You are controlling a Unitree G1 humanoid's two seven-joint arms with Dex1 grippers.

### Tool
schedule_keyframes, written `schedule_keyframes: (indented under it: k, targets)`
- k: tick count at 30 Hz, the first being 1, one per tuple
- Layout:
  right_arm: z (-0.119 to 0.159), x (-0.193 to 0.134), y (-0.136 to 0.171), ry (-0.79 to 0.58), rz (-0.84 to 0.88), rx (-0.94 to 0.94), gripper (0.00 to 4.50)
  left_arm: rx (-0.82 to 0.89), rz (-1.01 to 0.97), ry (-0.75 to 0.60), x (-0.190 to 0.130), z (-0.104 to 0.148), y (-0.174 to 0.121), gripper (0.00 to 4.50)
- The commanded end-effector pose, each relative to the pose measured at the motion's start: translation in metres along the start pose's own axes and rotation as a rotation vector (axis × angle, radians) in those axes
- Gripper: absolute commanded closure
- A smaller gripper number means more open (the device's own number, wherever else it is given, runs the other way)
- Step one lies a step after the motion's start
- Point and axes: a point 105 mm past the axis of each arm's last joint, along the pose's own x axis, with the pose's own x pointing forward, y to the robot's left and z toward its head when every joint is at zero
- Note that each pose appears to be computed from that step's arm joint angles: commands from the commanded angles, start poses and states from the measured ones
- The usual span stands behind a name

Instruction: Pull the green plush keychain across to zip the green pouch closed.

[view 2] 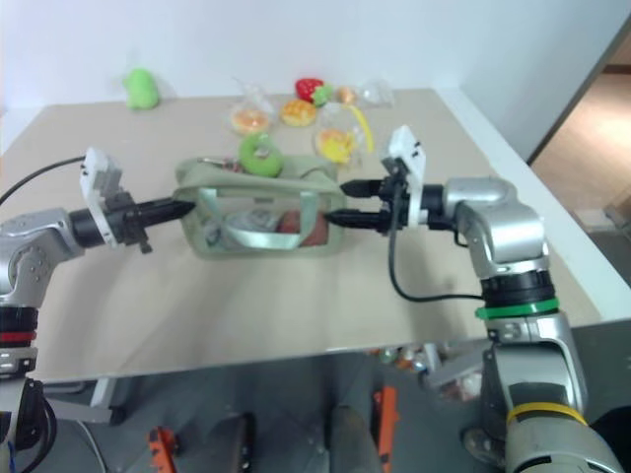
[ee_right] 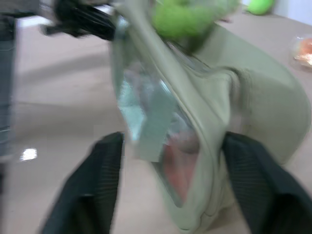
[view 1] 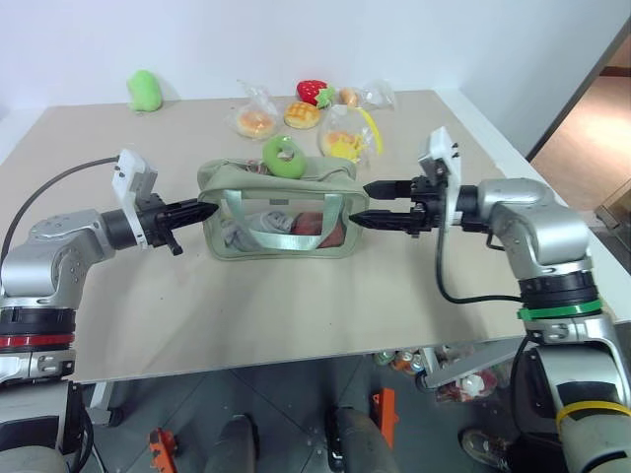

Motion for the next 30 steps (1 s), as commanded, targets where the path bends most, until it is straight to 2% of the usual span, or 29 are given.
schedule_keyframes:
  k: [1,7,8,12,15,19,30]
  targets:
    - [0.047,-0.013,0.003,-0.103,-0.013,-0.157,1.25,0.038,-0.006,-0.036,-0.002,0.013,-0.003,4.5]
    - [0.089,0.007,-0.044,-0.039,-0.369,-0.515,1.25,0.036,-0.01,-0.039,0.0,0.012,-0.005,4.5]
    - [0.095,0.01,-0.049,-0.052,-0.403,-0.525,1.25,0.035,-0.01,-0.039,0.0,0.012,-0.005,4.5]
    - [0.116,0.026,-0.055,-0.056,-0.507,-0.8,1.25,0.036,-0.011,-0.043,0.0,0.012,-0.006,4.5]
    - [0.12,0.04,-0.042,-0.038,-0.47,-1.023,1.25,0.037,-0.007,-0.047,-0.001,0.013,-0.007,4.5]
    - [0.115,0.054,-0.014,-0.048,-0.325,-1.289,1.25,0.039,-0.005,-0.051,-0.002,0.014,-0.008,4.5]
    - [0.085,0.067,0.007,-0.026,-0.127,-1.397,1.25,0.041,0.014,-0.059,-0.007,0.015,-0.008,4.5]
